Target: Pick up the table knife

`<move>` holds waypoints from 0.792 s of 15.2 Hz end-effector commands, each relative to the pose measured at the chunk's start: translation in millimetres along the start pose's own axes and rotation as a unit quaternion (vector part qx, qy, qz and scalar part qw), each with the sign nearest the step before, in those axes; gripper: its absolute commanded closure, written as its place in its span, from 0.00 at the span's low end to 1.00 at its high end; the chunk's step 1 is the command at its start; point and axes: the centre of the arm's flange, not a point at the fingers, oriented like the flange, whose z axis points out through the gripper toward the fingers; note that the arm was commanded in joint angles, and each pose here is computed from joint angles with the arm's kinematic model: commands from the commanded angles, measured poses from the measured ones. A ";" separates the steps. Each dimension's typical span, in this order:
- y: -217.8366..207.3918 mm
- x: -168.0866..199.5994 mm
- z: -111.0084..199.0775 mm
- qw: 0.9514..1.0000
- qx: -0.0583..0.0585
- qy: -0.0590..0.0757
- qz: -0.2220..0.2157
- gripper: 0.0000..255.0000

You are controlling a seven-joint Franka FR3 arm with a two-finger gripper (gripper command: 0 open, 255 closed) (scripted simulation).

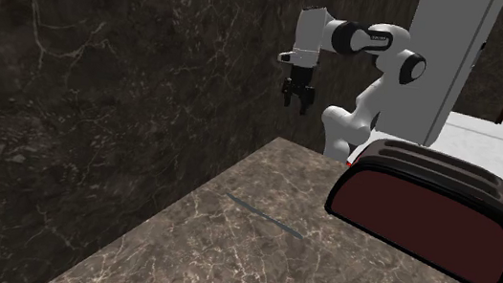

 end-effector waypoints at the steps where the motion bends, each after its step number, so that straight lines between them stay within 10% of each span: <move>1: 0.0 0.0 0.0 1.000 0.000 0.000 0.000 0.00; 6: -60.0 18.4 24.6 0.996 -0.004 -0.006 0.093 0.00; 12: -125.8 54.2 55.2 0.979 -0.009 -0.013 0.204 0.00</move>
